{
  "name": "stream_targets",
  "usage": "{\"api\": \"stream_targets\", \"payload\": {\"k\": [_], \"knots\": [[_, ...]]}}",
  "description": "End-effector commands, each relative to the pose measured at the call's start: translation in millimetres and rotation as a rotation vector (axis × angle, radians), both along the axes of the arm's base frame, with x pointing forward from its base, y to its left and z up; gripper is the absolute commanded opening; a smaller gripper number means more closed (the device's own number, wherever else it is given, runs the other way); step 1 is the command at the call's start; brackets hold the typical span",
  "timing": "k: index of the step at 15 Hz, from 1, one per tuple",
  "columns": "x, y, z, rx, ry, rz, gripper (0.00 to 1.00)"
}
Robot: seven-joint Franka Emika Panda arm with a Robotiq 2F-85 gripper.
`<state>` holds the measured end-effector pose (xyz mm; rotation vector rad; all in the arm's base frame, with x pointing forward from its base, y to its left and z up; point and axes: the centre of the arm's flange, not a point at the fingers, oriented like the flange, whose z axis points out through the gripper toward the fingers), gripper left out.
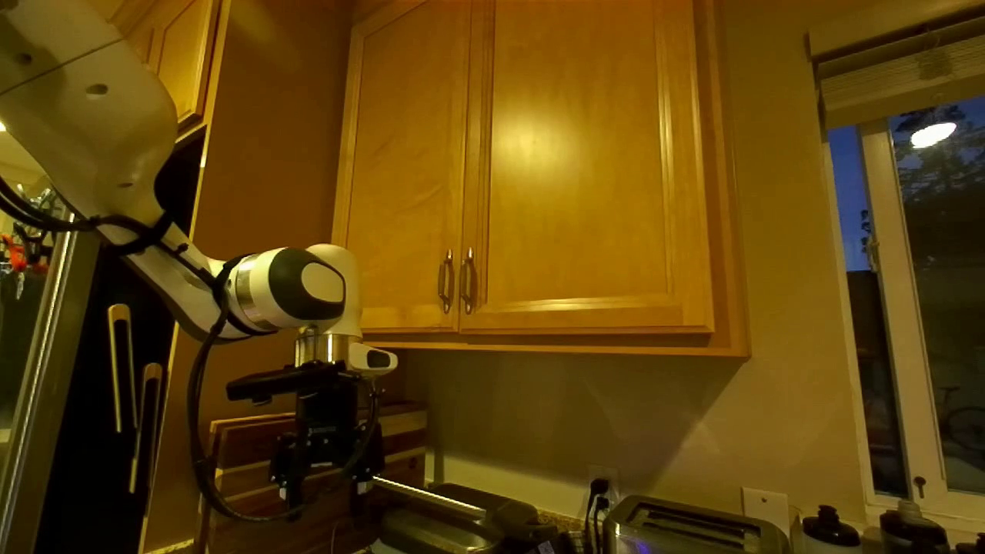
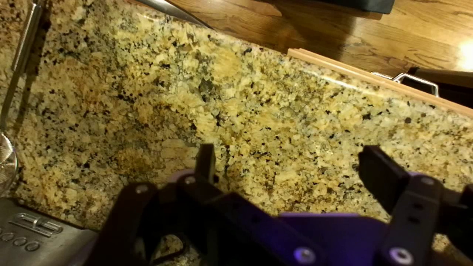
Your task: Open the right cabinet door and put the brown object then close the cabinet door
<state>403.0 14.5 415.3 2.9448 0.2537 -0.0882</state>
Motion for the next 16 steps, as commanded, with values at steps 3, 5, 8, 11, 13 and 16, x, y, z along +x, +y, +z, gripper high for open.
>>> {"api": "stream_targets", "payload": {"k": [3, 5, 8, 11, 13, 16], "knots": [[14, 14, 17, 0.011, -0.033, 0.057, 1.0], [21, 25, 36, 0.038, -0.072, 0.117, 1.0], [28, 45, 65, 0.07, -0.141, 0.225, 1.0], [32, 64, 89, 0.065, -0.22, 0.334, 1.0], [34, 68, 102, 0.032, -0.275, 0.341, 1.0], [35, 56, 123, 0.013, -0.351, 0.308, 1.0]]}}
